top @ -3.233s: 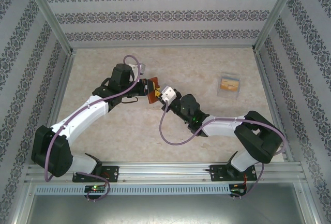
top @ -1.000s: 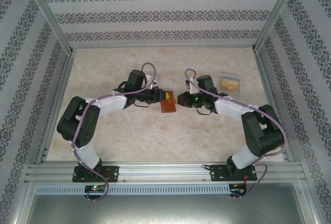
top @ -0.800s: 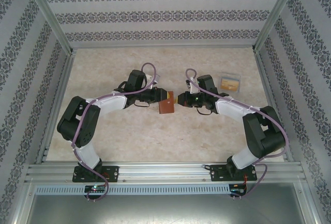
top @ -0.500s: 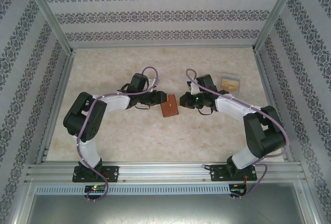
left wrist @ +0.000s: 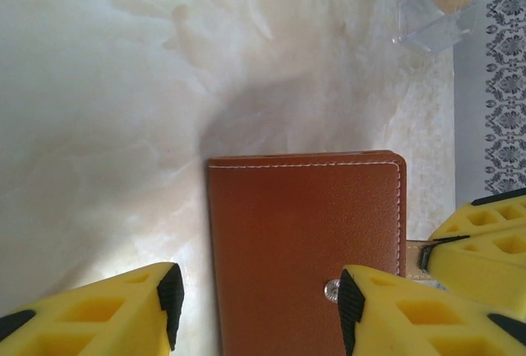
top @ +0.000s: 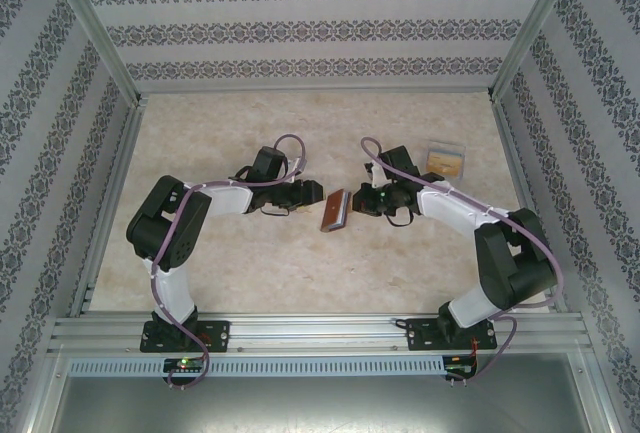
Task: Put the credit cards into the card holder
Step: Open the card holder at the center of the table.
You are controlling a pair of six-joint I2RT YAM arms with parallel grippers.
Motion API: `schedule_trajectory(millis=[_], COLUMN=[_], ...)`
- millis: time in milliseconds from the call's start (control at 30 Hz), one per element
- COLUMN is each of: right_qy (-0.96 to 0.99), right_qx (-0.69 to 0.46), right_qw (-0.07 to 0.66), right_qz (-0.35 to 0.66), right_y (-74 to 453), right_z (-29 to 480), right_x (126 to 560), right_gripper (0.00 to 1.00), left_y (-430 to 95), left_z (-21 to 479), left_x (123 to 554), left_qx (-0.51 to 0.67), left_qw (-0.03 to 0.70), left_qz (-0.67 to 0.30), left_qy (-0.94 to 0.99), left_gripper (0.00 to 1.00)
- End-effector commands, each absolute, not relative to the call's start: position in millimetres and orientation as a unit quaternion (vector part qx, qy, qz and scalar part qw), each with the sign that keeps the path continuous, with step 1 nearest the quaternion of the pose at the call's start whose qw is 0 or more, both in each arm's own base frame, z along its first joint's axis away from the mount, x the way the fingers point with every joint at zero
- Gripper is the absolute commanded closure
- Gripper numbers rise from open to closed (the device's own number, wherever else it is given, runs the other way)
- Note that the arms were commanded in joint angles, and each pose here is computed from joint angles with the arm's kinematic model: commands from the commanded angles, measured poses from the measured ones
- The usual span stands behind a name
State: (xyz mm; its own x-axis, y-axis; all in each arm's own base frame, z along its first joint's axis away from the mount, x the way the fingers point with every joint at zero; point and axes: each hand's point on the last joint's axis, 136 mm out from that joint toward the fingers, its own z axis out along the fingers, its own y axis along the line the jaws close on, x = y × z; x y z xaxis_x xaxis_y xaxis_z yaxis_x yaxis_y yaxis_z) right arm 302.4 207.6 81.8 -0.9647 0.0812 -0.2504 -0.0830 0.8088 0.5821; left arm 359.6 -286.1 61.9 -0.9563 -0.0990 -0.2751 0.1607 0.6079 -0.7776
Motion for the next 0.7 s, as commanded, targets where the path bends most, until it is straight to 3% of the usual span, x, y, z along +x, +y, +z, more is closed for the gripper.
schedule_trajectory(millis=[0, 233, 533, 667], right_qy=[0.938, 0.935, 0.940, 0.941], right_qx=[-0.010, -0.011, -0.014, -0.010], right_qw=[0.145, 0.162, 0.147, 0.142], right_qz=[0.314, 0.314, 0.307, 0.306], right_y=[214, 222, 222, 218], right_z=[99, 116, 101, 95], right_x=[309, 315, 318, 319], right_gripper=[1.00, 1.00, 1.00, 1.00], left_y=[-294, -295, -300, -302], left_z=[82, 92, 87, 85], left_x=[357, 354, 353, 354], left_qx=[0.036, 0.045, 0.052, 0.057], left_qw=[0.151, 0.157, 0.146, 0.144], left_qz=[-0.476, -0.487, -0.499, -0.500], left_qy=[0.866, 0.858, 0.853, 0.852], left_gripper=[0.43, 0.31, 0.34, 0.41])
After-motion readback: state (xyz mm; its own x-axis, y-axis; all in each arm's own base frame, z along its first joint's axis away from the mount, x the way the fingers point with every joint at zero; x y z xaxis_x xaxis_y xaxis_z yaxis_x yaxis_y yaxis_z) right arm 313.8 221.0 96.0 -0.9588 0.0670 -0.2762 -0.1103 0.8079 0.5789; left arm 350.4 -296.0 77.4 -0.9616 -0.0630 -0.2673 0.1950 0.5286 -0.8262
